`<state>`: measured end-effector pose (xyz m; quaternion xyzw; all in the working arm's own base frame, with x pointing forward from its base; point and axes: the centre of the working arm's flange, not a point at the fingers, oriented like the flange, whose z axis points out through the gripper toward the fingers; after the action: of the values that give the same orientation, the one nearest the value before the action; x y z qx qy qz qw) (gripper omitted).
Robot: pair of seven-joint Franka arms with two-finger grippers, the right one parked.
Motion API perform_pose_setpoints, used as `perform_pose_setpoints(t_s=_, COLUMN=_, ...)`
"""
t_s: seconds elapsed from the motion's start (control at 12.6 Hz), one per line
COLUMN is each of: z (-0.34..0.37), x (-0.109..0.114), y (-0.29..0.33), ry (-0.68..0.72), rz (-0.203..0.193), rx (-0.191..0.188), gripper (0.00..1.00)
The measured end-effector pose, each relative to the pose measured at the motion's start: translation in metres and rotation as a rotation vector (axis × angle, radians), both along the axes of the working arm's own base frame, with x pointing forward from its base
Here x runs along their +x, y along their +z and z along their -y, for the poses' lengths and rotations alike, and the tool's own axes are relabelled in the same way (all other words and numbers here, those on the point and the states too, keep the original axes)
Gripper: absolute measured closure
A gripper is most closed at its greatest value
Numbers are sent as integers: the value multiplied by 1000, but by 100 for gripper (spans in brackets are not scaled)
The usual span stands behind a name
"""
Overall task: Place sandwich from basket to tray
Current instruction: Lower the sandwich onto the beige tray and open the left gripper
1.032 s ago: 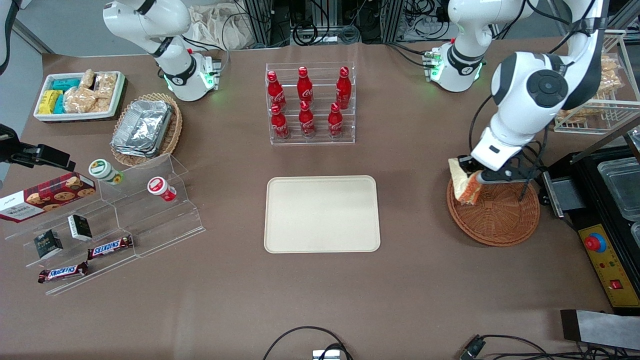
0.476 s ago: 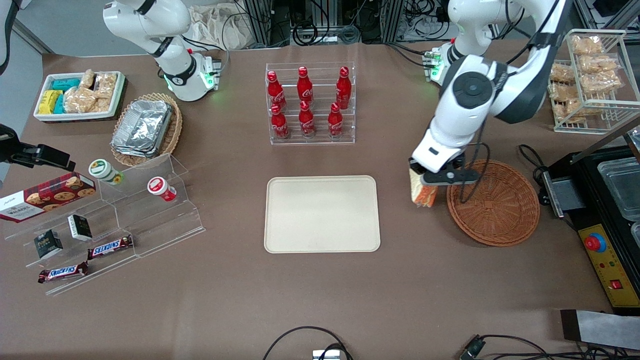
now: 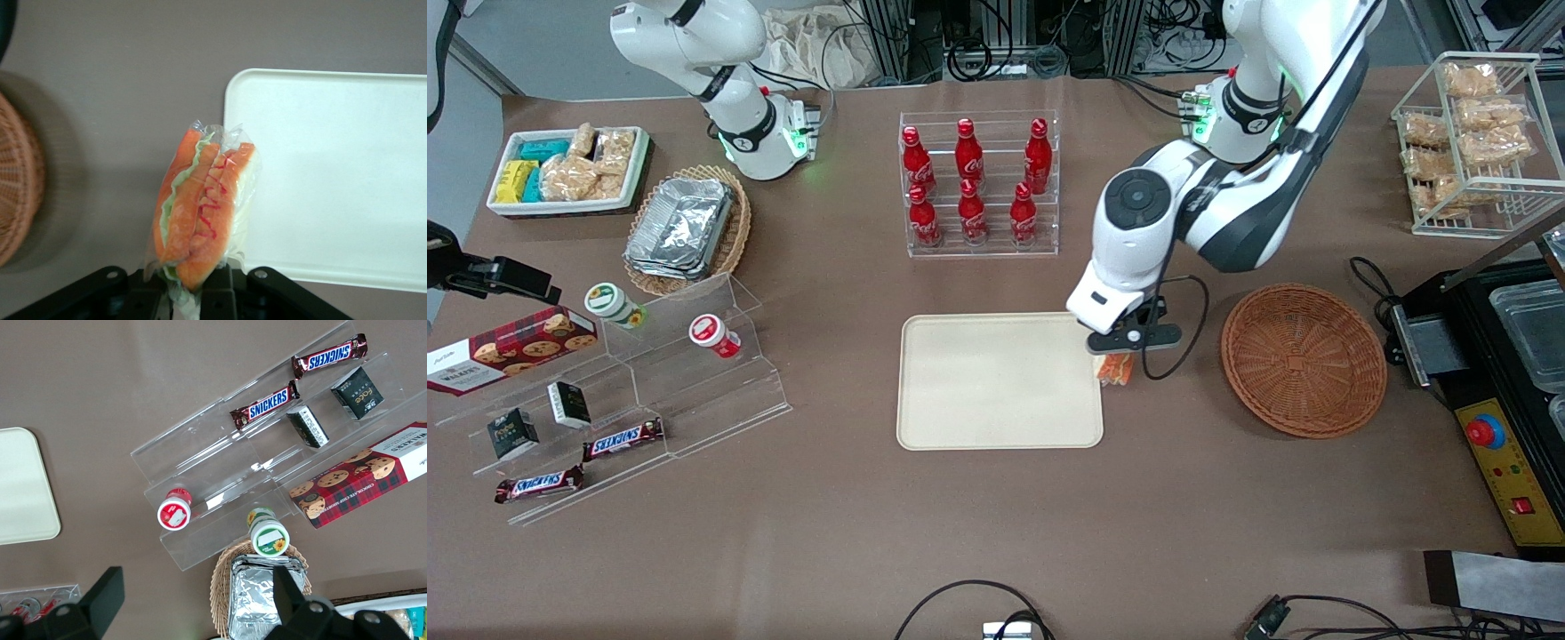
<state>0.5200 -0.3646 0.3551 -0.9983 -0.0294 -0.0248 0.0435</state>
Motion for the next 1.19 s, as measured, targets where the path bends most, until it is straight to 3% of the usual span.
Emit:
perform_pose_setpoints(t_s=0.63, z=58, x=-4, y=-77, ry=-45, rz=-9, rx=58, gripper=83)
perform_pose_setpoints(t_s=1.19, z=65, x=1, y=-116, ry=-70, rz=-31, rx=67, gripper=77)
